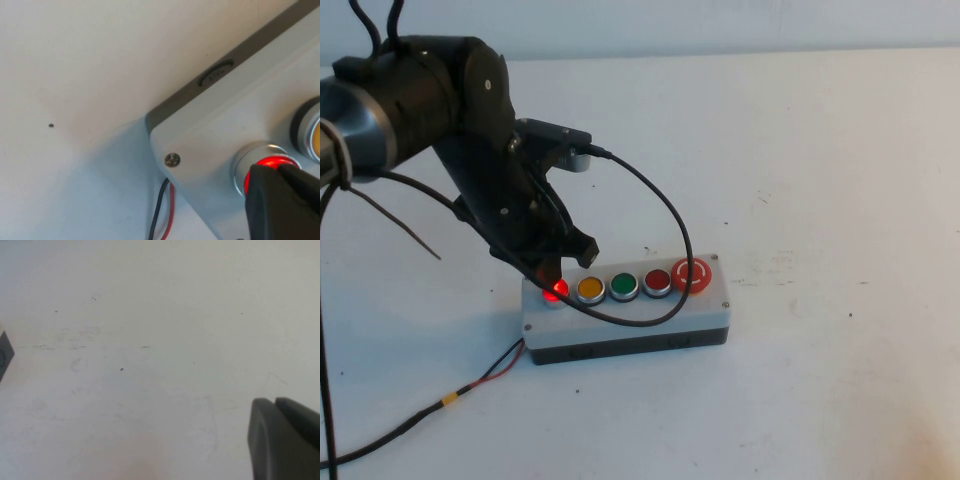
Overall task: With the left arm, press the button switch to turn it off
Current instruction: Press the button to turn off
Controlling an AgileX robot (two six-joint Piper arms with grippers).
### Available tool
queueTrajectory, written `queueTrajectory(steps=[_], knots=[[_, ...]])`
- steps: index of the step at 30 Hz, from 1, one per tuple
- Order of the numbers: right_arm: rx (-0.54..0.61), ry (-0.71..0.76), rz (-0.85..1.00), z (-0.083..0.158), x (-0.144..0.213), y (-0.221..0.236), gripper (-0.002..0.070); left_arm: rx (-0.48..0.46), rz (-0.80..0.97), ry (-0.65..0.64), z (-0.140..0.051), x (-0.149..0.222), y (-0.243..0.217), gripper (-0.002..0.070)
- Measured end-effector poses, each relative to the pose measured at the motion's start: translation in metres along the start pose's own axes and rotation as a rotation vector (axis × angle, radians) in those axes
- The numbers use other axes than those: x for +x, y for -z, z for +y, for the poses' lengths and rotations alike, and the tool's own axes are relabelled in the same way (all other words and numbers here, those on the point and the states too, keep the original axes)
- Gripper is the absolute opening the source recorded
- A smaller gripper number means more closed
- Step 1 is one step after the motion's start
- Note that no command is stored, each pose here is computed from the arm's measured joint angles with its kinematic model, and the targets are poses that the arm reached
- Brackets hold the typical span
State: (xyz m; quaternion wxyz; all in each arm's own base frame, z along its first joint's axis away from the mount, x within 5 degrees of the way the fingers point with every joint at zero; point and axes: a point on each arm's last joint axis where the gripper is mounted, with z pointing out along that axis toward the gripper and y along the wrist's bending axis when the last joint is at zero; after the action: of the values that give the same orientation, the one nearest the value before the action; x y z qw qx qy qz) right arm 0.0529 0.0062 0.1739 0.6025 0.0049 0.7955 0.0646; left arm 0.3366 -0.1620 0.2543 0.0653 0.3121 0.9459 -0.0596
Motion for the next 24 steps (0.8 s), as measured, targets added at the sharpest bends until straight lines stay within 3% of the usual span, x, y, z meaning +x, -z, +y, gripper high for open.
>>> queueTrajectory(steps=[24], knots=[[0.0,0.0,0.0,0.0,0.0,0.0,-0.0016,-0.015,0.037,-0.009,0.0032,-0.0026,-0.005,-0.0003]])
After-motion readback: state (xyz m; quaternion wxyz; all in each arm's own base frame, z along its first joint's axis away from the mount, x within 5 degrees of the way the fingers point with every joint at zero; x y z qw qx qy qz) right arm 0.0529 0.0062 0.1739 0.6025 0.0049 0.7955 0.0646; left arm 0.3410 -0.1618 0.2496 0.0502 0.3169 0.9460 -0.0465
